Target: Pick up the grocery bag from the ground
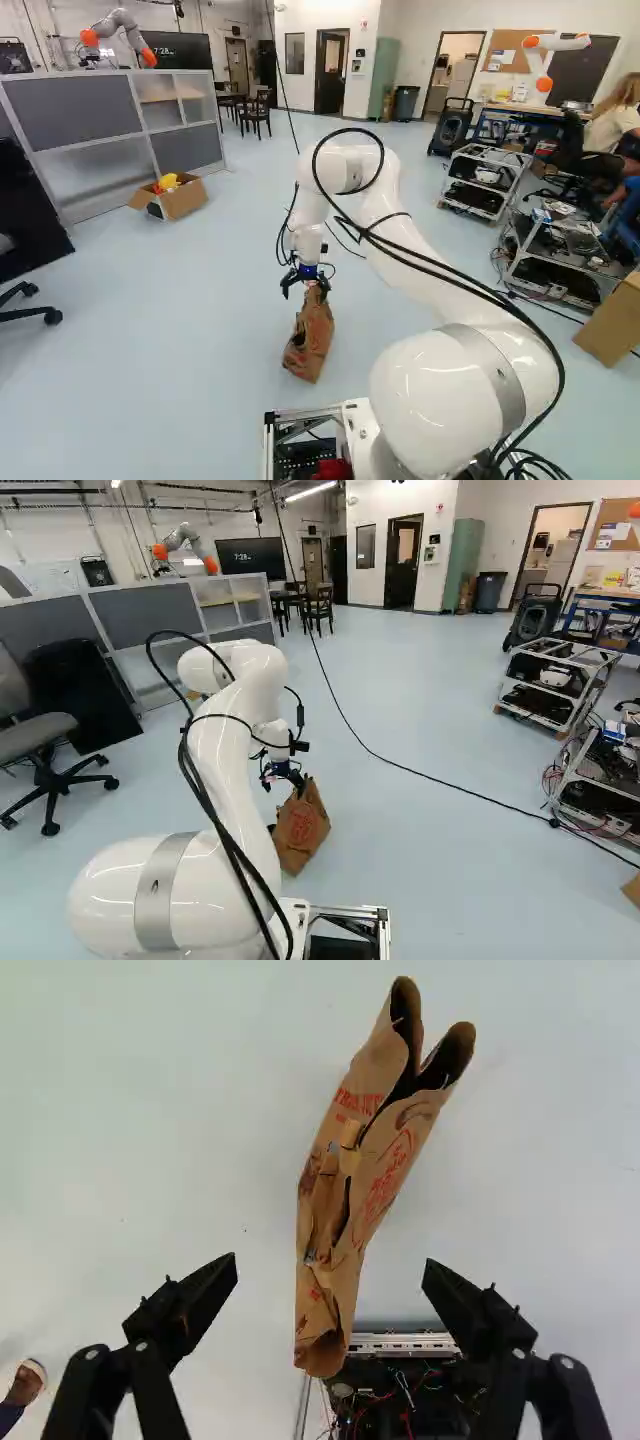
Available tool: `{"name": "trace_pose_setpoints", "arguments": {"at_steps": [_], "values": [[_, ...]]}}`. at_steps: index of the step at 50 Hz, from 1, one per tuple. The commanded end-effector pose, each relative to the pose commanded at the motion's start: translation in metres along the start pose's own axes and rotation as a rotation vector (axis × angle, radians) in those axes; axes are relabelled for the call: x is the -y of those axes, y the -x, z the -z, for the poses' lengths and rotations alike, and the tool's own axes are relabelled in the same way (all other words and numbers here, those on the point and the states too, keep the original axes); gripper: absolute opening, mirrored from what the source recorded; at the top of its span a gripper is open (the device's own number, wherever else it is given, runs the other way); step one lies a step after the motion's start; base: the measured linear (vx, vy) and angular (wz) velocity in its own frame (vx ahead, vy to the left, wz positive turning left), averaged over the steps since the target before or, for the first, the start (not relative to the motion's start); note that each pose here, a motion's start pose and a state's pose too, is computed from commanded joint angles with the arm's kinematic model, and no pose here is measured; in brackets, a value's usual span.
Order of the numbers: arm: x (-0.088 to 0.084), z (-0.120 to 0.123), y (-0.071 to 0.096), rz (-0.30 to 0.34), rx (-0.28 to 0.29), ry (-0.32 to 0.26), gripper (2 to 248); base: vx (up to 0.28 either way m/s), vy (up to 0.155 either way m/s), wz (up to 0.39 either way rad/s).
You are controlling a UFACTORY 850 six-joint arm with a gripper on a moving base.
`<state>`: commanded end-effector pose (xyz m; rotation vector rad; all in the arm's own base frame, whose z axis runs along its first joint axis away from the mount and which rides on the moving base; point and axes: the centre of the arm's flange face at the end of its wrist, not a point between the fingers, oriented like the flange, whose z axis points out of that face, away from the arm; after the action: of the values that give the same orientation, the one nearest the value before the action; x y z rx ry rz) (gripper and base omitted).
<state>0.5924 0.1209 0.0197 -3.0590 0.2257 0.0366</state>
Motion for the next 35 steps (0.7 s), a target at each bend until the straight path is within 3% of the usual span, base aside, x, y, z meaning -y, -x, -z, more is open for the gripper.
{"name": "trace_pose_setpoints", "arguments": {"at_steps": [35], "values": [[-0.003, -0.054, -0.005, -0.002, 0.020, 0.007, 247, 0.000, 0.000, 0.000]]}}
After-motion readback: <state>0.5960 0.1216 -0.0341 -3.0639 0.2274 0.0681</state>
